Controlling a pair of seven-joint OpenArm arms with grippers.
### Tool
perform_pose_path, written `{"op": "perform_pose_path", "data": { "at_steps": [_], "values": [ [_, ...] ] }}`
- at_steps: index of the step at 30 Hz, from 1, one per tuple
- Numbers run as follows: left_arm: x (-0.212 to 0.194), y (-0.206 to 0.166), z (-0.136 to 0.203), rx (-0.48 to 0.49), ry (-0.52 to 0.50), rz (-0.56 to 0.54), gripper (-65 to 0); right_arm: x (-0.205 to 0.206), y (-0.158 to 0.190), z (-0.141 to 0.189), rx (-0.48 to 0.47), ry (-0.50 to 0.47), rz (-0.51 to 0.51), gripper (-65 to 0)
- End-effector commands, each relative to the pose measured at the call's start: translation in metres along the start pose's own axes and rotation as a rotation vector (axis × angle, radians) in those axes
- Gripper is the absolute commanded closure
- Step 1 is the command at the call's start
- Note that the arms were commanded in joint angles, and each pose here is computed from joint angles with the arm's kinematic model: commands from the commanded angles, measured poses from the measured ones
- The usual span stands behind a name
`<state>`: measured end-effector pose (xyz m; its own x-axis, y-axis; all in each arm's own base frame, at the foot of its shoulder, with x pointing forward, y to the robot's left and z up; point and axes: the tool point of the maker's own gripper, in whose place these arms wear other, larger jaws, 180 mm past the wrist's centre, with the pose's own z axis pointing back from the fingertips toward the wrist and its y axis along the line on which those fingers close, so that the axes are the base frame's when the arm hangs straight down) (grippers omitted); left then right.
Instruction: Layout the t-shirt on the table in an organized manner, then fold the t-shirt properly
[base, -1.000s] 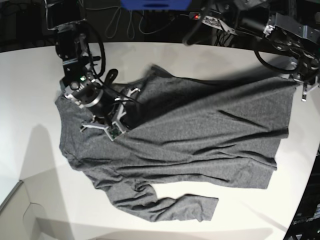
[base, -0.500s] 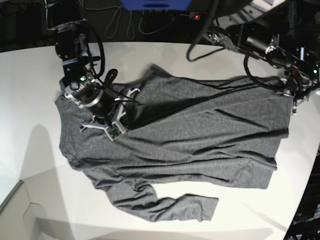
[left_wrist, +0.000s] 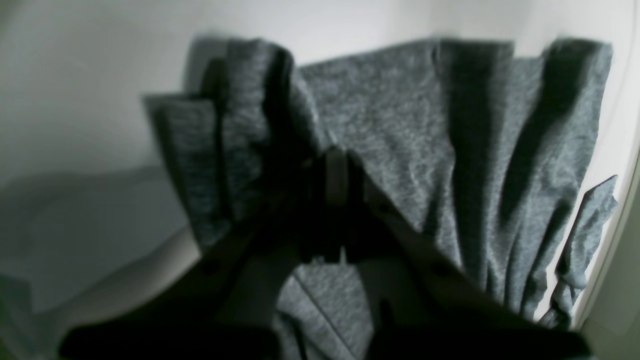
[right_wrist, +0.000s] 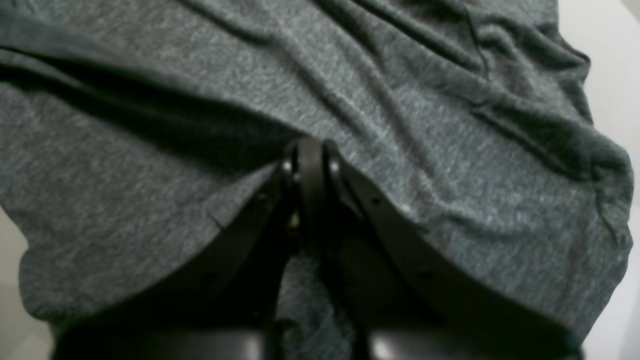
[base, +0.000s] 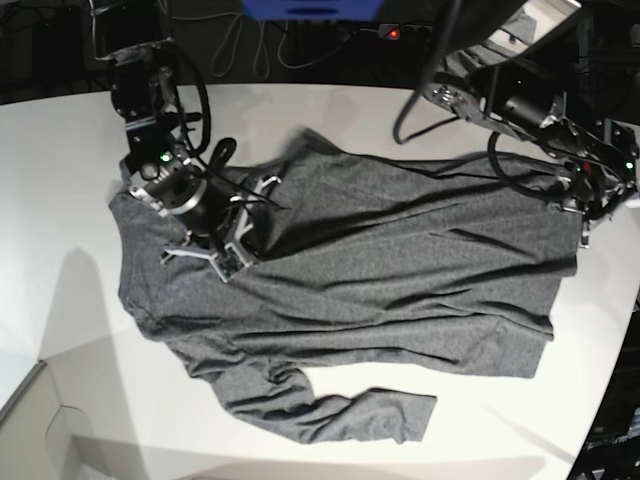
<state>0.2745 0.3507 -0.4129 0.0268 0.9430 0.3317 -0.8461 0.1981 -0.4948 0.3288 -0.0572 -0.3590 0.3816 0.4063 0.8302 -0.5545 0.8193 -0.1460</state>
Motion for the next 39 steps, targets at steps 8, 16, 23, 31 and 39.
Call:
{"op": "perform_pose_path", "data": {
  "at_steps": [8,16,23,31,39],
  "values": [
    [0.007,-0.025,-0.005,-0.055,-0.004,0.016,-4.8,0.014,-0.004,0.001,-0.006,-0.049,0.003,0.0],
    [0.01,-0.028,-0.004,-0.065,-0.008,0.013,-21.6,0.012,-0.003,0.002,-0.005,-0.044,0.001,0.0],
    [0.022,-0.049,0.004,-0.198,-0.019,0.085,-21.8,0.011,-0.003,0.002,-0.005,-0.042,0.001,0.0],
    [0.047,-0.069,0.016,-0.247,-0.086,0.092,-21.8,0.01,-0.003,0.002,-0.004,-0.04,0.002,0.0],
    [0.06,-0.073,0.028,-0.288,-0.115,0.098,-21.8,0.01,-0.003,0.002,-0.004,-0.04,0.002,0.0]
  ]
}}
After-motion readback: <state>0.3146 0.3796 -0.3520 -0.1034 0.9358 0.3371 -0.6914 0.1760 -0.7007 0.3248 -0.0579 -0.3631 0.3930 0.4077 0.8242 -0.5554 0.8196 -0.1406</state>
